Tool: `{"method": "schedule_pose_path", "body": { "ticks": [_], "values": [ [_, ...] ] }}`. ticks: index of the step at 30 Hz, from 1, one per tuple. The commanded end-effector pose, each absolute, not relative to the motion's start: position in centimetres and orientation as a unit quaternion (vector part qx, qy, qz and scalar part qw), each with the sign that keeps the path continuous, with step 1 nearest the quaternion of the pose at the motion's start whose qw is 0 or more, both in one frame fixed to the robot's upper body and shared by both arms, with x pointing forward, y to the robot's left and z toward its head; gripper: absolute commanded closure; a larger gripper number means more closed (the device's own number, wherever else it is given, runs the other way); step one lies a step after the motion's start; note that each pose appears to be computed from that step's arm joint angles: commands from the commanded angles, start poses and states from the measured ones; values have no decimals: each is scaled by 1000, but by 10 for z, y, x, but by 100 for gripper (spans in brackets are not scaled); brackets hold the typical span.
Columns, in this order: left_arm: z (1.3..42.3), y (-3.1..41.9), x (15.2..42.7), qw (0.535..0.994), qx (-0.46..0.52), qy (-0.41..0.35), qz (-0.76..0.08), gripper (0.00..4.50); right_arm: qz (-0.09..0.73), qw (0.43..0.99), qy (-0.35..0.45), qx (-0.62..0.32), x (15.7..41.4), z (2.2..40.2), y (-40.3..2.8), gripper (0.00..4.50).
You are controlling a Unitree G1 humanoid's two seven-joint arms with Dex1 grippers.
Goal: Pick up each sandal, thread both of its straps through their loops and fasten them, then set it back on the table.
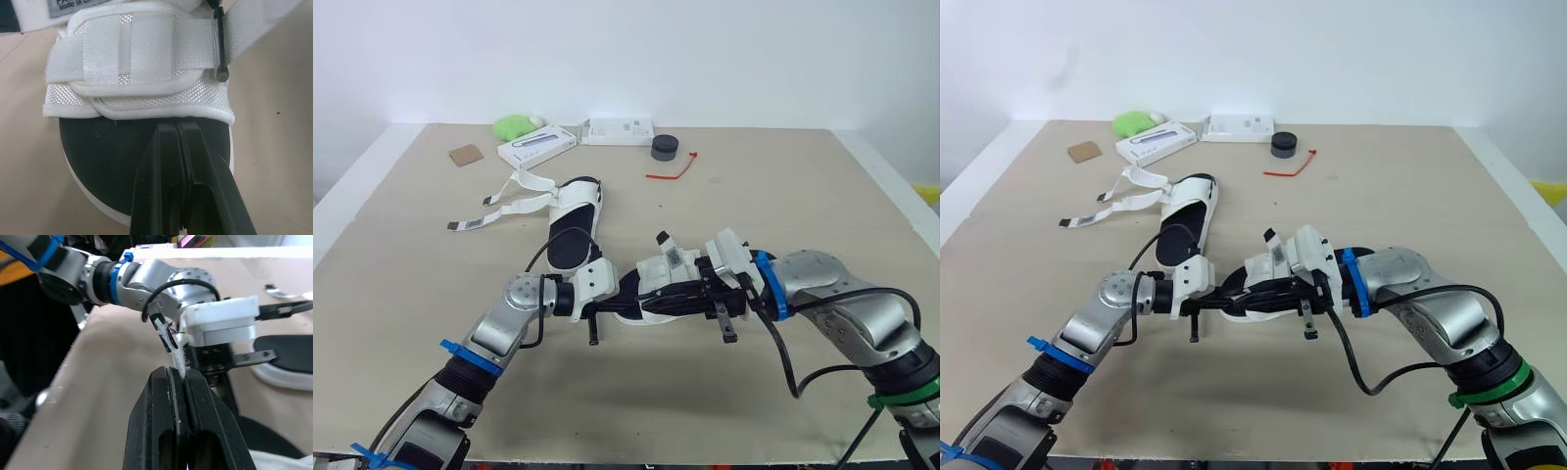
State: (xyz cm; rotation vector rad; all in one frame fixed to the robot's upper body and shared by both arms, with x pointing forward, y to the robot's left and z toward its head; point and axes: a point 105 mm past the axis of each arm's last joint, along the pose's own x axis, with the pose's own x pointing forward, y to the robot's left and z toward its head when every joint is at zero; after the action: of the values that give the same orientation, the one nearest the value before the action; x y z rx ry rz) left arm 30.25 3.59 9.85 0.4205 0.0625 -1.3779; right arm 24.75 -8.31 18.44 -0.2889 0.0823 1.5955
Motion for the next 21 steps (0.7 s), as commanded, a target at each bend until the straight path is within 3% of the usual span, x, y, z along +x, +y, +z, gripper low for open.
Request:
{"method": "schedule_pose_path", "body": {
  "ticks": [1,6,11,16,21],
  "values": [
    [65,45,303,754,203,97,-617,450,758,640,-19,-123,220,211,-74,433],
    [65,45,302,753,203,97,-618,450,730,670,-32,-127,235,212,-74,433],
    [64,45,302,753,203,98,-618,450,683,722,-20,-108,267,219,-73,433],
    [64,46,303,756,201,98,-616,450,610,787,31,-89,309,215,-87,433],
    [64,46,302,756,200,99,-615,450,580,806,83,-84,323,205,-95,433]
  ]
}}
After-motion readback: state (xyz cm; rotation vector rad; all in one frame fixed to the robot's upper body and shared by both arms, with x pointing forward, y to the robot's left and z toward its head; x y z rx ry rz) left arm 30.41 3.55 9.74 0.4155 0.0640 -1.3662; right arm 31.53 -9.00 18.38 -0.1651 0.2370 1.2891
